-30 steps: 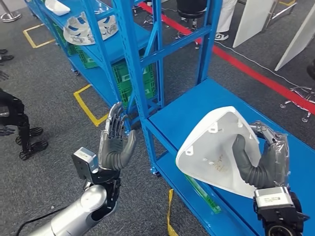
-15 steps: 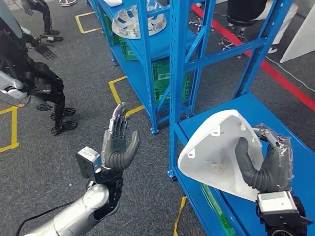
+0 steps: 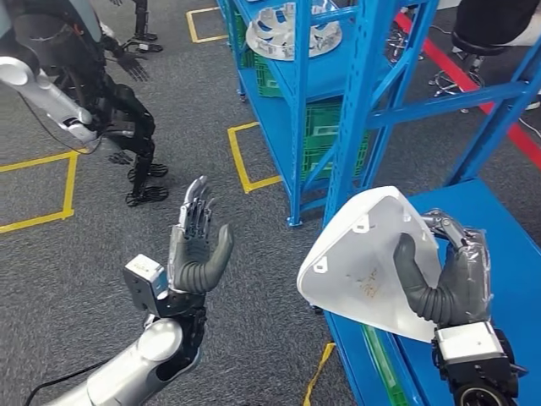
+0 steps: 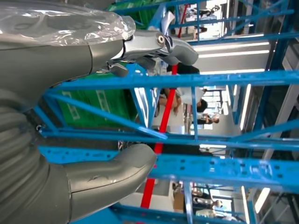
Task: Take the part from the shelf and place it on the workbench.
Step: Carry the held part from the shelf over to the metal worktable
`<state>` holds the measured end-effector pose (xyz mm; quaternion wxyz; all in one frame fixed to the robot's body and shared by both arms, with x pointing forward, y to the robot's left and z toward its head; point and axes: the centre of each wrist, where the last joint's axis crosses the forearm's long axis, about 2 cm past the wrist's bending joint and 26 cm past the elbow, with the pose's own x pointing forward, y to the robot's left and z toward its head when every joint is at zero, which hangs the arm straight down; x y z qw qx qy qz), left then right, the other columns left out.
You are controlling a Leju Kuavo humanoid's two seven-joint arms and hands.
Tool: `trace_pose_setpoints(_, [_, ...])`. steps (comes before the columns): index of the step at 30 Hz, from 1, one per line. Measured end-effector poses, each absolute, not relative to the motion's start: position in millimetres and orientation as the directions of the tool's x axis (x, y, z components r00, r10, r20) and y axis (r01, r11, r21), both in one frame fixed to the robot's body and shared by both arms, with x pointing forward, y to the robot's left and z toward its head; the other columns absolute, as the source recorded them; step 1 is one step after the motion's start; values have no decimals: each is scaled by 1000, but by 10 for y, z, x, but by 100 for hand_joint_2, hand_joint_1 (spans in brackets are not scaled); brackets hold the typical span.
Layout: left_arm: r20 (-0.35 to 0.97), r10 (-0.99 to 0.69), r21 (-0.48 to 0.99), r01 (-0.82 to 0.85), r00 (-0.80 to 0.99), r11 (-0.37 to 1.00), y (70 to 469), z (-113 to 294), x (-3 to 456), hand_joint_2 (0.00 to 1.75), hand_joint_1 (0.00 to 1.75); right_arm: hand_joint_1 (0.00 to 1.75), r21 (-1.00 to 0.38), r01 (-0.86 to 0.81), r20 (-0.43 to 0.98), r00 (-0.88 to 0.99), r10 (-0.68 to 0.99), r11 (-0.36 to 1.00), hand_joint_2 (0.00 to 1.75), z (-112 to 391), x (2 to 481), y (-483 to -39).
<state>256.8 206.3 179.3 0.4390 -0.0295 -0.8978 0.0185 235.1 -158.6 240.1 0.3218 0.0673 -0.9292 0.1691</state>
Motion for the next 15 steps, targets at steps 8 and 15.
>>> trace_pose_setpoints(8, [783,75,-64,40,-618,997,2039,1811,2579,175,0,175,-263,-248,626,-779,-31,933,175,2376,2346,-1583])
trace_pose_setpoints(15, [781,78,-71,35,-620,997,2012,1810,2574,175,0,175,-266,-273,633,-773,-46,925,175,2351,2352,-1581])
